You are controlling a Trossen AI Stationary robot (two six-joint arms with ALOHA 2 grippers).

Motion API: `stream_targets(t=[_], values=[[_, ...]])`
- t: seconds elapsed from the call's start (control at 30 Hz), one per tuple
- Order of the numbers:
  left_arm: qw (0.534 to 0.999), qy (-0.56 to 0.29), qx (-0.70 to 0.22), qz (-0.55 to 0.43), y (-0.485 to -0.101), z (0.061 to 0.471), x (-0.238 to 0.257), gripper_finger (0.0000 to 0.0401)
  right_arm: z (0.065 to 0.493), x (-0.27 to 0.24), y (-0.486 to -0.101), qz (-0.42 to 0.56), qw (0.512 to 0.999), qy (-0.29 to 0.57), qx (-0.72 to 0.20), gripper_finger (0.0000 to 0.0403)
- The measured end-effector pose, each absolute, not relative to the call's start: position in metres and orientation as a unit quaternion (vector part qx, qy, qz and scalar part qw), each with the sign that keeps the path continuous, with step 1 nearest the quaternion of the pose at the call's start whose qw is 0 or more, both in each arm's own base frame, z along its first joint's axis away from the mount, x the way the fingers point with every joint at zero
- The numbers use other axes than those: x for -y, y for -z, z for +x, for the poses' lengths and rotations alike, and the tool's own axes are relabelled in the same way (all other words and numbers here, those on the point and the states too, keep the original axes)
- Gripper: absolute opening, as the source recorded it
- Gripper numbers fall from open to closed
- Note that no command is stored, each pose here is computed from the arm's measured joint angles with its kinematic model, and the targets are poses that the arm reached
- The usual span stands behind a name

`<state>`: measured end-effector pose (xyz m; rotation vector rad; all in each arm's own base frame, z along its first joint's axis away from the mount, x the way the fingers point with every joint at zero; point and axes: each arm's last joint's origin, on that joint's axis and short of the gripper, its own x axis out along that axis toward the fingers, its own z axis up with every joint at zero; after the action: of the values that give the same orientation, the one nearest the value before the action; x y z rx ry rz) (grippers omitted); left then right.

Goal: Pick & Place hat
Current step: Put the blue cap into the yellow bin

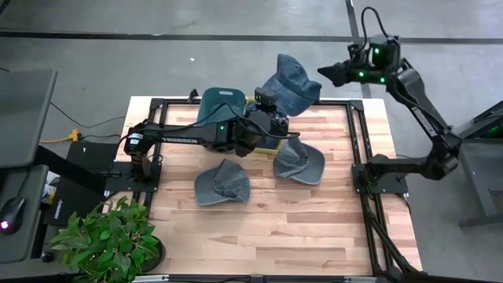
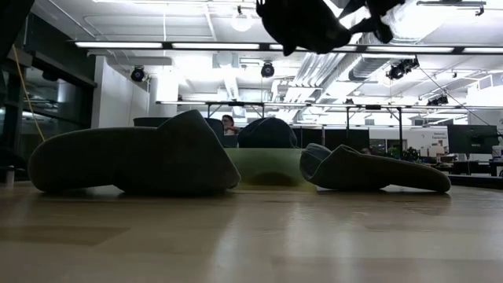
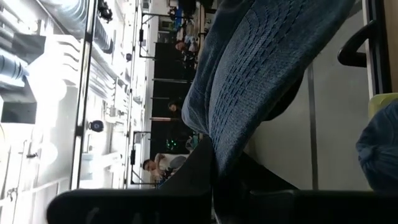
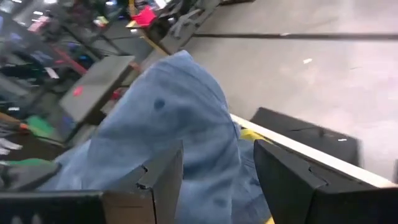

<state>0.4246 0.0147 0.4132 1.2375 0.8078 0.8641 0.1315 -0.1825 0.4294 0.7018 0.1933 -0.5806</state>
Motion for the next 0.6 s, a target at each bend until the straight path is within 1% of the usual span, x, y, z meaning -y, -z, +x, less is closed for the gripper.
stream_targets(t=[0.17, 0.37, 0.47, 0.6], values=[[0.650, -0.374, -0.359, 0.555, -0.413, 0.425, -0.015, 0.0005, 0.127, 0.210, -0.422, 0.366, 0.897, 0.235, -0.081, 0.0190], [0.650, -0.375, -0.360, 0.555, -0.413, 0.425, -0.015, 0.0005, 0.125, 0.233, -0.407, 0.383, 0.900, 0.186, -0.097, 0.0194], [0.647, -0.374, -0.362, 0.557, -0.413, 0.425, -0.015, 0.0005, 0.128, 0.241, -0.402, 0.379, 0.907, 0.153, -0.097, 0.0208], [0.643, -0.371, -0.365, 0.563, -0.413, 0.425, -0.015, 0.0005, 0.133, 0.256, -0.390, 0.388, 0.909, 0.115, -0.105, 0.0239]])
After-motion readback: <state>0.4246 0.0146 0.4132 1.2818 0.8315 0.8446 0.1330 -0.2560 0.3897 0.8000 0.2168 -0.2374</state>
